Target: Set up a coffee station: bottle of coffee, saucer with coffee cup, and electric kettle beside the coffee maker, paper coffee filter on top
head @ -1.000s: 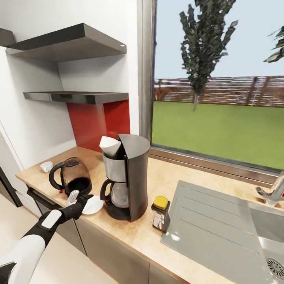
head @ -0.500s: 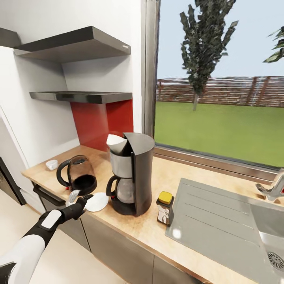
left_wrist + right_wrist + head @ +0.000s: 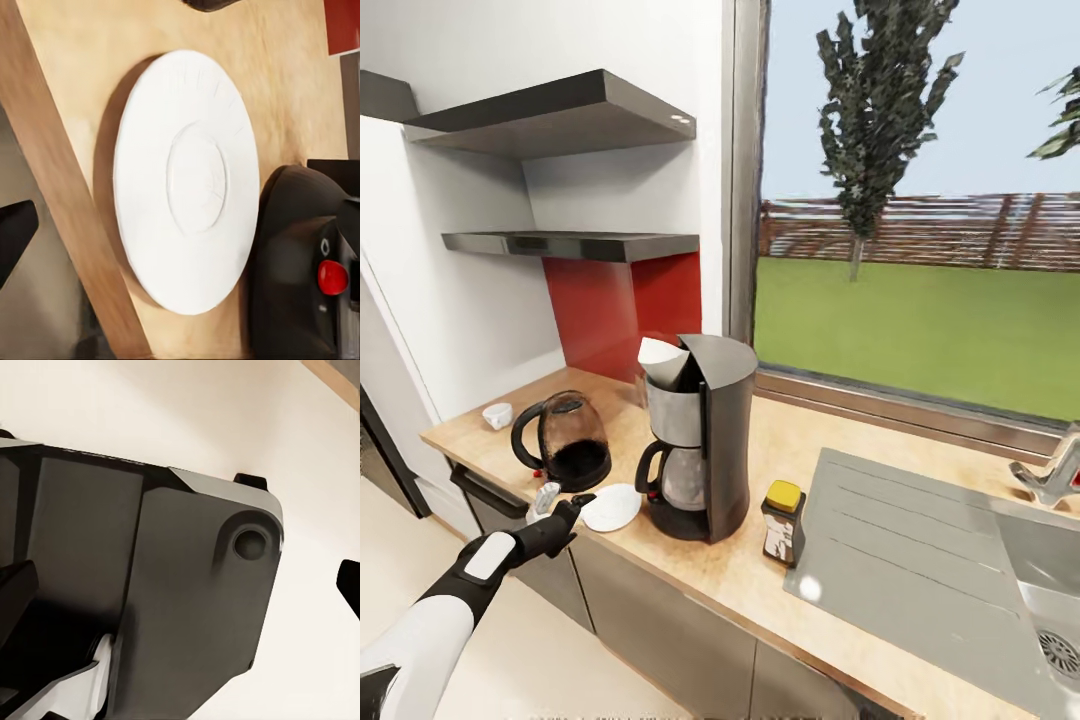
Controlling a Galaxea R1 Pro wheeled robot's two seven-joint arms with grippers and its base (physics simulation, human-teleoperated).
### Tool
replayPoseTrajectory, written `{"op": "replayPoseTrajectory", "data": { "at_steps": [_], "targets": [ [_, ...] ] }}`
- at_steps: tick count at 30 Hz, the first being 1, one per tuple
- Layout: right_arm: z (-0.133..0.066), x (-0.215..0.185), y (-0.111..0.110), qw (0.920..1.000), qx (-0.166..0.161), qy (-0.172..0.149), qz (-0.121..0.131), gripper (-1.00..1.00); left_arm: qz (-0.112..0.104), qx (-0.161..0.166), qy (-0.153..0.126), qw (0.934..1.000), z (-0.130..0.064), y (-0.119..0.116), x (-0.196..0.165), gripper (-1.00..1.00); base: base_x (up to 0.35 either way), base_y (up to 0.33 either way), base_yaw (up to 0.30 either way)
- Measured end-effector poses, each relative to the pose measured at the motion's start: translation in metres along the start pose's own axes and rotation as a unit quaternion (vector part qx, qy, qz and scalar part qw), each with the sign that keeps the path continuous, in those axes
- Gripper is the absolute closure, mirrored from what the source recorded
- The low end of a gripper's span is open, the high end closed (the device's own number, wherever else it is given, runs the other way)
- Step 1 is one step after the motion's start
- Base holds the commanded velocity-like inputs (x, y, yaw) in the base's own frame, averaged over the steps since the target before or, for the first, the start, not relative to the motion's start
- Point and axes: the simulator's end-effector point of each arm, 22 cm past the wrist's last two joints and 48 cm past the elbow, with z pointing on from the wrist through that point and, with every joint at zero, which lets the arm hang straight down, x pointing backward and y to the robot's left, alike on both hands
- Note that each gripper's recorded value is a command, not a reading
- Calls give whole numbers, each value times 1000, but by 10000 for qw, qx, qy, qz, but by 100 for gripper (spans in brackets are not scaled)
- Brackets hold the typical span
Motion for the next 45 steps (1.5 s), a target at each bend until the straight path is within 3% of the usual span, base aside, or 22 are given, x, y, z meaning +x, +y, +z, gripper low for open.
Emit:
{"op": "replayPoseTrajectory", "data": {
  "at_steps": [8,13,15,16,24,28,29,33,38,42,45],
  "targets": [
    [0,0,0,10000,0,1,2,-100,-2,12,12,10000,-1,0,0,-100,-219,209,0],
    [0,0,0,10000,-3,0,3,-100,-2,79,73,9999,-5,12,8,-100,-233,225,0],
    [0,-1,1,10000,-8,-9,3,-100,-63,538,236,9983,-20,32,34,-100,-234,226,0],
    [0,-1,1,10000,-8,-10,3,-100,-78,559,258,9981,-25,42,38,-100,-229,222,0],
    [0,-4,2,10000,-21,-62,3,-100,-124,53,488,9987,-59,136,90,-100,-74,72,0],
    [-1,-14,2,9996,-28,-280,-23,-100,184,-228,338,9990,-70,169,99,-100,-4,4,0],
    [-1,-22,3,9991,-31,-429,-33,-100,607,-560,424,9957,-81,201,115,-100,0,0,0],
    [-1,-24,3,9988,-33,-480,-25,-100,892,-810,628,9907,-92,225,132,-100,0,0,0],
    [-1,-25,2,9988,-26,-495,12,-100,1065,-915,641,9880,-98,237,138,-100,0,0,0],
    [-1,-25,0,9987,-13,-499,57,-100,1386,-931,494,9847,-98,239,135,-100,0,0,0],
    [-1,-25,0,9987,-9,-496,137,-100,1491,-952,508,9829,-98,240,135,-100,0,0,0]
  ]
}}
